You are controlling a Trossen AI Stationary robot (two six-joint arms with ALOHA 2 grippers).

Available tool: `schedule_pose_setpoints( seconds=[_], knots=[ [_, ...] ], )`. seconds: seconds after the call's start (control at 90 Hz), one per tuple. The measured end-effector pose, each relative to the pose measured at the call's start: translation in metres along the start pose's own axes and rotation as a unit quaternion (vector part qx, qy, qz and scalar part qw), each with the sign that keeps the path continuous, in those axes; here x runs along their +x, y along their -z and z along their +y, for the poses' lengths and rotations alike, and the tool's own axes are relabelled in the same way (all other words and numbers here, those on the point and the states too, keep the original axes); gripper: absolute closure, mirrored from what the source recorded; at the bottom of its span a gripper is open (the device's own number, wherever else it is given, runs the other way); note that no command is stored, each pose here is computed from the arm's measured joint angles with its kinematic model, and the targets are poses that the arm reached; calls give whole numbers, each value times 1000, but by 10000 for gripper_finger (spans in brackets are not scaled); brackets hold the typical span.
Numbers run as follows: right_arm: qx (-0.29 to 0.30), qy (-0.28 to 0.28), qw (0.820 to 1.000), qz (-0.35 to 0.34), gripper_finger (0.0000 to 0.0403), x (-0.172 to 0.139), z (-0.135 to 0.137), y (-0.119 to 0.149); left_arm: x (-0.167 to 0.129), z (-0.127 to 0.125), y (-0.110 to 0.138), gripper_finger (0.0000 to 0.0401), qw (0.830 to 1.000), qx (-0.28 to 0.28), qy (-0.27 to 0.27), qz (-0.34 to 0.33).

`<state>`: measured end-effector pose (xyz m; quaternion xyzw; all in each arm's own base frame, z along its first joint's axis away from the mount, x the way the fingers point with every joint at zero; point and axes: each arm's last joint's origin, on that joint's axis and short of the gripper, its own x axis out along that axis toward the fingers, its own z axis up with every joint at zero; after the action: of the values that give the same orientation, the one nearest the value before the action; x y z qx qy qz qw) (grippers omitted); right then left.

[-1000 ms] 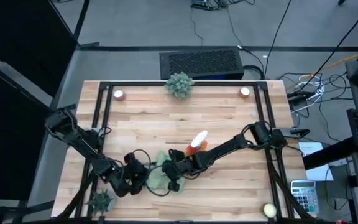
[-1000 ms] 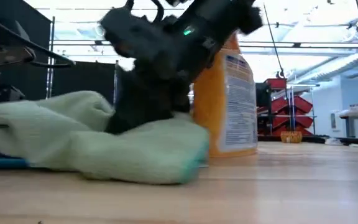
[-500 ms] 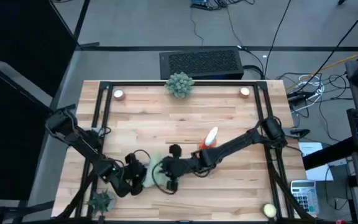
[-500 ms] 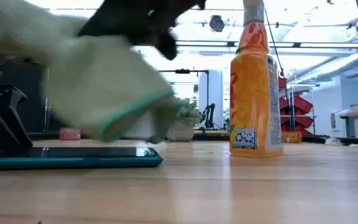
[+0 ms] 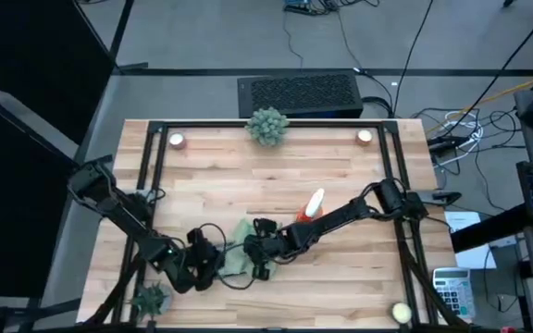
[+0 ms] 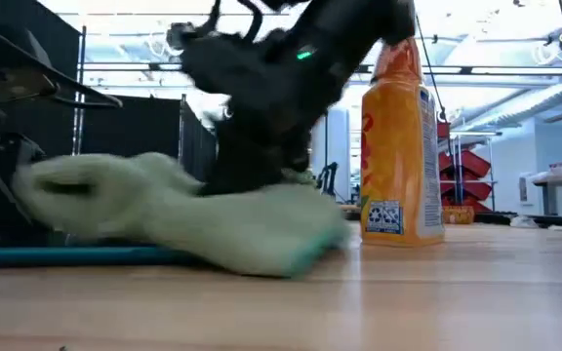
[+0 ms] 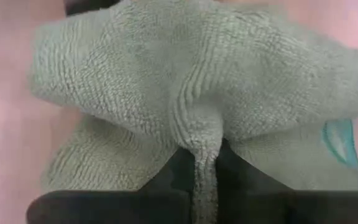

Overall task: Apply microfiber cloth
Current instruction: Wipe the back of the tablet using the green microfiber cloth

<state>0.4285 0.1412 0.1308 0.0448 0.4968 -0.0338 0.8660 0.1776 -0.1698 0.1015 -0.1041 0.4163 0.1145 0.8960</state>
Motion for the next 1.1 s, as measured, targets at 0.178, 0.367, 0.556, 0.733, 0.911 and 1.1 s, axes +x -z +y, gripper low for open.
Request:
schedule_pose_setpoints(
  seconds=[0.178, 0.367, 0.556, 0.733, 0.911, 1.1],
  knots=[
    [-21, -19, 999, 16, 389, -28, 5, 1, 0, 0, 0, 267, 1000, 0, 0, 0],
    [-33, -91, 978, -183, 389, -51, 22, -39, 0, 0, 0, 267, 1000, -1, 0, -1],
    [-25, -65, 989, -127, 389, 8, 14, -18, 0, 0, 0, 267, 1000, 0, 0, -1],
    [-7, -68, 997, -45, 389, 12, 12, -6, 0, 0, 0, 267, 1000, 0, 0, -1],
    [-29, -44, 998, 29, 389, 2, 15, 10, 0, -1, 0, 267, 1000, -1, 2, -2],
    [-31, -50, 998, 37, 389, -22, 14, 8, 0, -1, 0, 267, 1000, -2, 3, -2]
  ],
)
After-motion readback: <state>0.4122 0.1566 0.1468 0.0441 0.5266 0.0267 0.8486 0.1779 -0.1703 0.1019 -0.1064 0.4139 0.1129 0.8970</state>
